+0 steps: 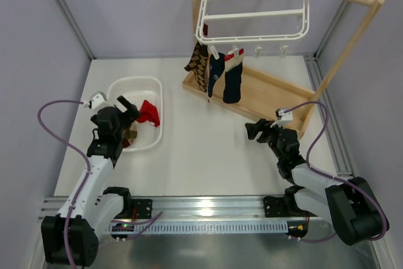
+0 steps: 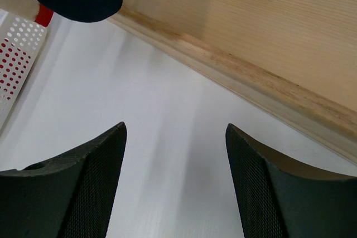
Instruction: Remove the socks clipped to the hanger
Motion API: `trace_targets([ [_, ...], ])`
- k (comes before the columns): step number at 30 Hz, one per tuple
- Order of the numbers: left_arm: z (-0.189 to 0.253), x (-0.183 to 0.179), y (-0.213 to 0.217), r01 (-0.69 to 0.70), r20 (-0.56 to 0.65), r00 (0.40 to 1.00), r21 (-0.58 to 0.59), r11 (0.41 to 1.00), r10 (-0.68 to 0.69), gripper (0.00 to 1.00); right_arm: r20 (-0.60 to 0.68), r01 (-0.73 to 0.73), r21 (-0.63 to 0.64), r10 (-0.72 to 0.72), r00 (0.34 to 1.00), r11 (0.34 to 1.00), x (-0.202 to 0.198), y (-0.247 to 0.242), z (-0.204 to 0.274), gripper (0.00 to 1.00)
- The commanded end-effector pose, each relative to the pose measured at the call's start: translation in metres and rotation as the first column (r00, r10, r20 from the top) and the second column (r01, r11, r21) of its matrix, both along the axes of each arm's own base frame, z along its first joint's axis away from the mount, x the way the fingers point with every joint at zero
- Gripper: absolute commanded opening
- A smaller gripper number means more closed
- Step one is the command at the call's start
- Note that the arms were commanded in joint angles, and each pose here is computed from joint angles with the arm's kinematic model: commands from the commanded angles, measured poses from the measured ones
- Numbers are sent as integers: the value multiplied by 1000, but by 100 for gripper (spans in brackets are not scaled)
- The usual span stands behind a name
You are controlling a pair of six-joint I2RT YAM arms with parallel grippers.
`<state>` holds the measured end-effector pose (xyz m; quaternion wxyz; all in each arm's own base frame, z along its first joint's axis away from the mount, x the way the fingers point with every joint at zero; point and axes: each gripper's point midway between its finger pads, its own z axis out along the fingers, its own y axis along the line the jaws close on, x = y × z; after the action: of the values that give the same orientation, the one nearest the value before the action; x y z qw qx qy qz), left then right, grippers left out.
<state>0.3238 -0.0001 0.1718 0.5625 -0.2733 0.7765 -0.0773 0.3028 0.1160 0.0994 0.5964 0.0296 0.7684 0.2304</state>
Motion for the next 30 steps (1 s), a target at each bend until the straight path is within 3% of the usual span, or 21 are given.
trace_targets([
  [1,13,-6,21,-107,-1,994,51,993,107,100,78,-4,31,1,997,1000,11,4,26,73],
  [6,11,-9,20,-117,-41,991,142,983,124,100,71,-7,28,5,997,1000,13,5,24,73],
  [11,21,5,-22,31,34,999,90,995,-34,100,69,-21,40,18,997,999,14,8,23,73],
  [15,42,17,-72,136,94,984,152,979,-151,100,62,-31,50,28,998,998,15,11,21,73],
  [21,57,29,-192,423,129,883,200,884,-452,100,68,-47,52,43,997,998,14,14,23,73],
  [27,86,17,-265,602,280,723,194,775,-632,100,80,-61,49,56,995,997,14,15,27,73],
  [30,87,20,-283,630,270,701,199,751,-660,100,79,-75,57,70,994,996,14,17,28,73],
])
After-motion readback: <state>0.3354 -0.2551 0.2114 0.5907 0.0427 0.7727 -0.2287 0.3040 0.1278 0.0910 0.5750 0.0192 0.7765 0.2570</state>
